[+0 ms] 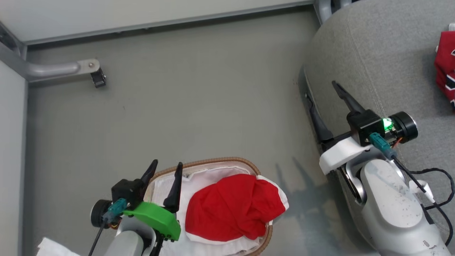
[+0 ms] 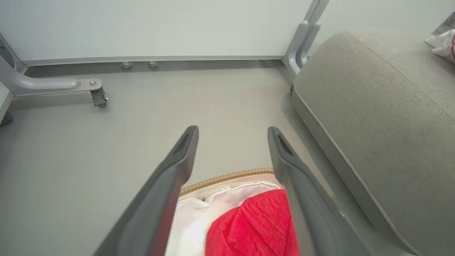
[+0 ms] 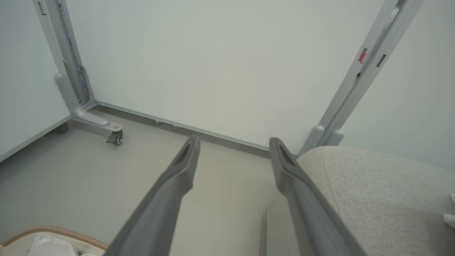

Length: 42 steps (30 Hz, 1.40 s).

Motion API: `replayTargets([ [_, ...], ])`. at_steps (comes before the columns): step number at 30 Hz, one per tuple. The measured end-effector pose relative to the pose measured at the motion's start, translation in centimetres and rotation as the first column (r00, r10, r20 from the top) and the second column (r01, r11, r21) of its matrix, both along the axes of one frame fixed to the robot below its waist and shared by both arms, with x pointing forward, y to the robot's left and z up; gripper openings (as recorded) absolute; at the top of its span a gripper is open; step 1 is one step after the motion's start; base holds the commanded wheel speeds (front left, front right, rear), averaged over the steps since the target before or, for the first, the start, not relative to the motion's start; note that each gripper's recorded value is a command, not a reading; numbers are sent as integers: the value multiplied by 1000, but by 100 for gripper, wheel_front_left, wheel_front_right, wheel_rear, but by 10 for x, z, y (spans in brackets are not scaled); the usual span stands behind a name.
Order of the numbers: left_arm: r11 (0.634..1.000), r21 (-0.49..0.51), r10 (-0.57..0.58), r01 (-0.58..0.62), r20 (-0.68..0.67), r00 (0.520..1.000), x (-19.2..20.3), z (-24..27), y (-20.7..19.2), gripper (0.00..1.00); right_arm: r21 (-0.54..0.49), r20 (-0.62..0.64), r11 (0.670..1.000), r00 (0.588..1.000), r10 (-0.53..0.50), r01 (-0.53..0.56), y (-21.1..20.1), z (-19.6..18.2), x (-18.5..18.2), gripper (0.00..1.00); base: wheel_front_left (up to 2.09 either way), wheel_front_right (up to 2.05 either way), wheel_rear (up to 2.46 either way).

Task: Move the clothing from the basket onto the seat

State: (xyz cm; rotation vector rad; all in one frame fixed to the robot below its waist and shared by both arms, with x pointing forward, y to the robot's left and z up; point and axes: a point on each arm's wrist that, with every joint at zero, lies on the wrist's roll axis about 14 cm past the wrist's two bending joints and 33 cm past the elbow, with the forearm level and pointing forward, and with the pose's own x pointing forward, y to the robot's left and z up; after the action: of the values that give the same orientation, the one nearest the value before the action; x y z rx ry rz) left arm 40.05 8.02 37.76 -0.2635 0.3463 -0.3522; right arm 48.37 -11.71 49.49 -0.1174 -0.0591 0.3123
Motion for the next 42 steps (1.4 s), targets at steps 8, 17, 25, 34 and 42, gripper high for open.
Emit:
replayTargets([
  [8, 986, -16, -167, 166, -142, 976, 0, -53, -41, 100, -28, -49, 999, 998, -43, 42, -14, -34, 18, 100, 0, 0, 0],
  [17, 956, -23, -286, 291, -268, 920, -2, -112, -63, 100, -66, -75, 995, 994, -82, 77, -29, -64, 36, 100, 0, 0, 0],
  [25, 920, -25, -372, 391, -372, 851, -15, -160, -77, 100, -101, -123, 990, 987, -108, 95, -40, -98, 42, 100, 0, 0, 0],
  [34, 883, 65, -381, 465, -481, 790, -15, -219, -54, 100, -123, -178, 988, 977, -114, 93, -43, -137, 47, 100, 0, 0, 0],
  [42, 826, 97, -416, 556, -561, 715, -34, -258, -44, 100, -116, -231, 989, 965, -122, 97, -45, -168, 46, 100, 0, 0, 0],
])
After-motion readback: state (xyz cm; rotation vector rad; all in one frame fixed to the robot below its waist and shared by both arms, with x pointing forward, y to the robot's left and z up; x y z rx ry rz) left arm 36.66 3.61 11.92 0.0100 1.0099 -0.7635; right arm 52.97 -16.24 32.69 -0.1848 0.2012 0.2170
